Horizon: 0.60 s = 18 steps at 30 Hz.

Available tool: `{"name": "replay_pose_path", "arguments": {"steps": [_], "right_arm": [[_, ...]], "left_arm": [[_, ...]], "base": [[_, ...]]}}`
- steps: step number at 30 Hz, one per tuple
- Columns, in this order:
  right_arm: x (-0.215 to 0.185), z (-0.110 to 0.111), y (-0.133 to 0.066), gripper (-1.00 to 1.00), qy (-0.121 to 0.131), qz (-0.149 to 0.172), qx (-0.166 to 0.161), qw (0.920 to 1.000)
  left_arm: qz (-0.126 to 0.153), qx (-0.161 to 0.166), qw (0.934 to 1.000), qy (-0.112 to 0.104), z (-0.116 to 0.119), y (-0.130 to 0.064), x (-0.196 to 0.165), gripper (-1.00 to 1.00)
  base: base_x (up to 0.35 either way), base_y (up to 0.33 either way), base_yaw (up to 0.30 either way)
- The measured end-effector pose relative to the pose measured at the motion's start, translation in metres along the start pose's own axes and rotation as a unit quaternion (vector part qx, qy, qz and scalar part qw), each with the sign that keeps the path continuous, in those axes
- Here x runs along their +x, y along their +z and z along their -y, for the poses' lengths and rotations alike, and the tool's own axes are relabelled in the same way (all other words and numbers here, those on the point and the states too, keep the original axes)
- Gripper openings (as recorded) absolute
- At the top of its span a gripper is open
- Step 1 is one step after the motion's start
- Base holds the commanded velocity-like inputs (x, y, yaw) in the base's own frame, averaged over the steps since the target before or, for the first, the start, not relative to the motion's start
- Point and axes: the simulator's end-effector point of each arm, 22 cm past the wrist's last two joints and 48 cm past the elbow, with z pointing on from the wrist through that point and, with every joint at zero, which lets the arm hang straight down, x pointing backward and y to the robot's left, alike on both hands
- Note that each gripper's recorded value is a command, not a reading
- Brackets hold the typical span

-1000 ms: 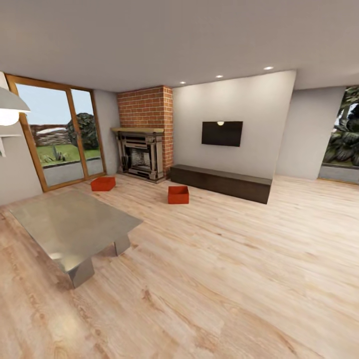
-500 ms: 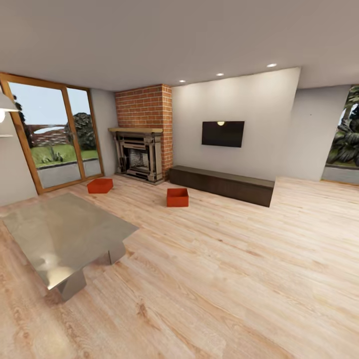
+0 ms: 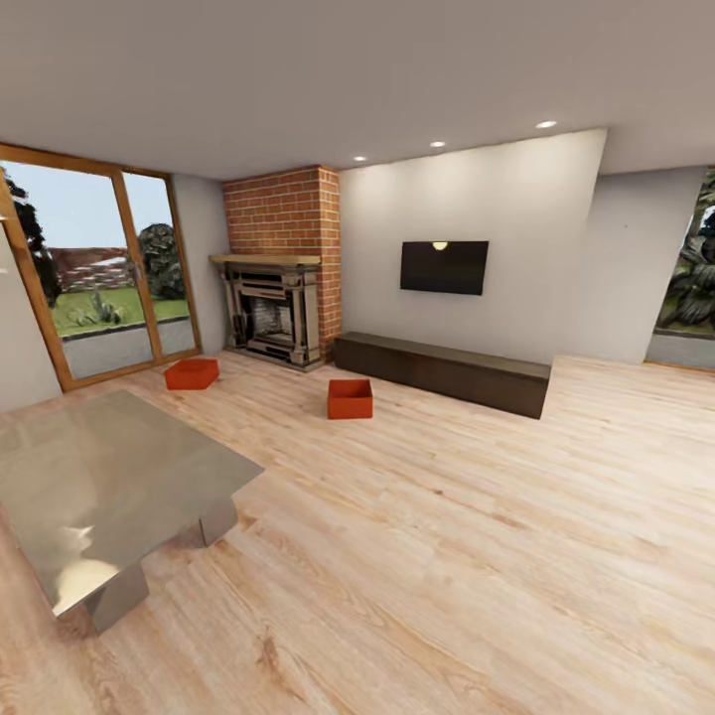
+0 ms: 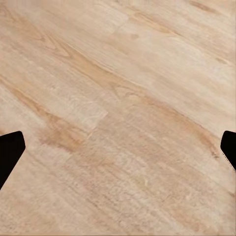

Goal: Move the two storage containers from the living room to the garage. In the garage, place one container on the floor and stack the other container on top of it (either order is fine).

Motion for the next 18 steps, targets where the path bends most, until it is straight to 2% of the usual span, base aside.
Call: {"name": "replay_pose_path", "arguments": {"steps": [18], "right_arm": [[0.0,0.0004,0.0,1.0,0.001,0.0,0.001,1.0]], "left_arm": [[0.0,0.0,1.0,0.0,-0.0001,0.0,0.0,1.0]], "base": [[0.325,-0.084,0.0]]}}
